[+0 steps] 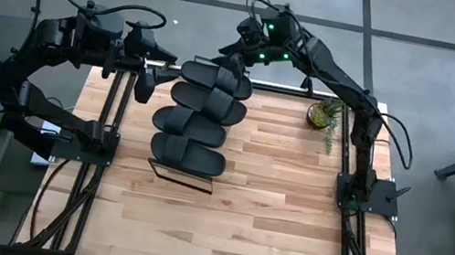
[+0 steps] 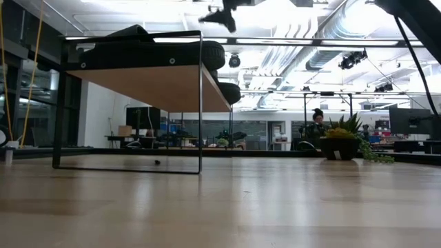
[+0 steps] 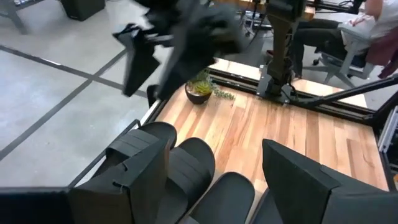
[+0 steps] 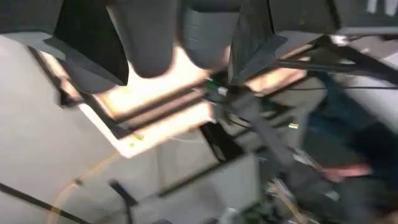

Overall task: Pick and place slides into the shelf
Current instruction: Return to Home Position

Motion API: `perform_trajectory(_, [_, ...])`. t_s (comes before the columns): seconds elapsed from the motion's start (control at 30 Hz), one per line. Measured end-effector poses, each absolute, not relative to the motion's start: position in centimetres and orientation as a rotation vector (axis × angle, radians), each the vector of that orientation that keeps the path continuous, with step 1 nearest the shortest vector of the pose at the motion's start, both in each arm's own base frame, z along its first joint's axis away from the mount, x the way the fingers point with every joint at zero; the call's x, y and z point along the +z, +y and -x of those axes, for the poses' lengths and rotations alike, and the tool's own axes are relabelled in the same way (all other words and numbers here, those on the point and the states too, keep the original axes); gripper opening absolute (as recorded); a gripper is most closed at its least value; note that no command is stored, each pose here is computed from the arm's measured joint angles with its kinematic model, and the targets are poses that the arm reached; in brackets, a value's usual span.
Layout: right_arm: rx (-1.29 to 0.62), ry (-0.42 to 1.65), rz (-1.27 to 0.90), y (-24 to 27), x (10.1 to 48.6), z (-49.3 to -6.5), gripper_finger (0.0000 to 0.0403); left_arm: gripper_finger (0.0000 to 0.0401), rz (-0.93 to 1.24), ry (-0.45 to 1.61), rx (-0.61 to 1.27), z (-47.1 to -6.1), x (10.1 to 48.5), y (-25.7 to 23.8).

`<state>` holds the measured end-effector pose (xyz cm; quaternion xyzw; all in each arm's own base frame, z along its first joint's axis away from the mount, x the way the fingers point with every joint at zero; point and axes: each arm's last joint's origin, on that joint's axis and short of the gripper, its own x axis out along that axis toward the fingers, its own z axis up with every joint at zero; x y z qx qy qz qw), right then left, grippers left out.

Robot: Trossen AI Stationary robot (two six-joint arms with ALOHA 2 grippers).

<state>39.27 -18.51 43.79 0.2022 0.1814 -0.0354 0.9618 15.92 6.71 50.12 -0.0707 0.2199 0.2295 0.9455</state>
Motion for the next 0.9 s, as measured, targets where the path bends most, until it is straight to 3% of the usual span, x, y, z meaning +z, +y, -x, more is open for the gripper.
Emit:
perform_trajectory(0.5, [0.088,0.240,-0.294,-8.5,49.1,-38.3,0.0266,0.0239,0.112,0.375,0.356,-13.3,51.0,5.3])
perform_trajectory(0.7, [0.129,0.206,-0.270,-6.1,50.8,-36.7,0.0266,0.0239,0.130,0.394,0.337,-12.2,49.3,4.8])
perform_trajectory(0.9, [0.079,0.211,-0.242,-4.4,52.4,-34.1,0.0266,0.0239,0.185,0.261,0.251,-12.1,46.7,4.5])
